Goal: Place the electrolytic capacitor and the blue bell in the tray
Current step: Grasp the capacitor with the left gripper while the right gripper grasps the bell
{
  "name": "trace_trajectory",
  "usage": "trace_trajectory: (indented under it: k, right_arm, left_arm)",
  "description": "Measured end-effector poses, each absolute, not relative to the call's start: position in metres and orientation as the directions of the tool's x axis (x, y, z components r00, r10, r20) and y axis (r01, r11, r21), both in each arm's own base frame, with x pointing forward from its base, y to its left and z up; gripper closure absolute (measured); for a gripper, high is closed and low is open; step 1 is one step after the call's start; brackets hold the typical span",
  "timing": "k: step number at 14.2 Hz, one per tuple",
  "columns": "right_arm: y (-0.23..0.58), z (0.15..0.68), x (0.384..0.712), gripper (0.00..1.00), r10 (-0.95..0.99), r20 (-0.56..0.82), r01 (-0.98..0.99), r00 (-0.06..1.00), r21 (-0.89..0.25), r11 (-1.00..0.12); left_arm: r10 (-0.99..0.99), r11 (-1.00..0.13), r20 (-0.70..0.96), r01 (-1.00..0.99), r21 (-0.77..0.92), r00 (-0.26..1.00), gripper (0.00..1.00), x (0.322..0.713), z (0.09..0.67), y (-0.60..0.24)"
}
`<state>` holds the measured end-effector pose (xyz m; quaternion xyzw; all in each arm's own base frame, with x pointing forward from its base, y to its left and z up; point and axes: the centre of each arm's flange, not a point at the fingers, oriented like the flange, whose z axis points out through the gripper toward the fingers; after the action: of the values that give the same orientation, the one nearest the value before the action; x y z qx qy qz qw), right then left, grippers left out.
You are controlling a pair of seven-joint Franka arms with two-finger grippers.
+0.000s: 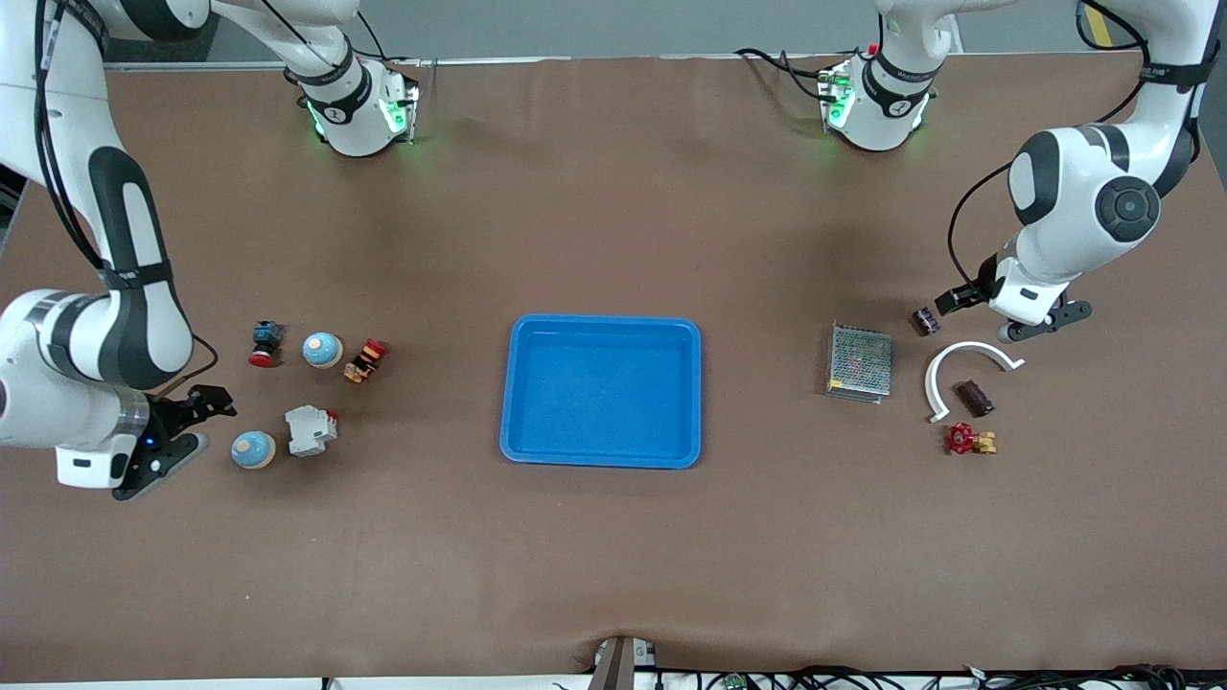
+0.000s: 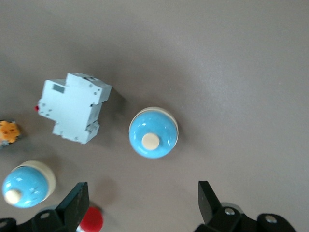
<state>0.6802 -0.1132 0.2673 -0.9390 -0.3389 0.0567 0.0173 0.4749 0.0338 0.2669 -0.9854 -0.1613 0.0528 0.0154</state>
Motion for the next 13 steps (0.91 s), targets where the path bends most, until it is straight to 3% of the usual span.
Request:
trace_trajectory:
  k: [10, 12, 13]
  right_arm:
    - [-0.105, 0.226, 0.689, 0.00, 0.650, -0.064, 0.648, 0.758, -0.042, -0.760]
    - [-0.104, 0.215, 0.689, 0.00, 0.651, -0.060, 0.650, 0.757, -0.038, -0.759]
    - [-0.104, 0.211, 0.689, 0.00, 0.651, -0.062, 0.650, 0.757, -0.040, -0.759]
  left_arm:
    - [0.343, -0.939, -0.113, 0.342, -0.032, 0.932, 0.29, 0.477, 0.197, 0.030]
    - [0.342, -0.940, -0.120, 0.340, -0.033, 0.932, 0.33, 0.476, 0.190, 0.029]
    - [0.341, -0.940, -0.124, 0.339, -0.034, 0.932, 0.41, 0.475, 0.188, 0.029]
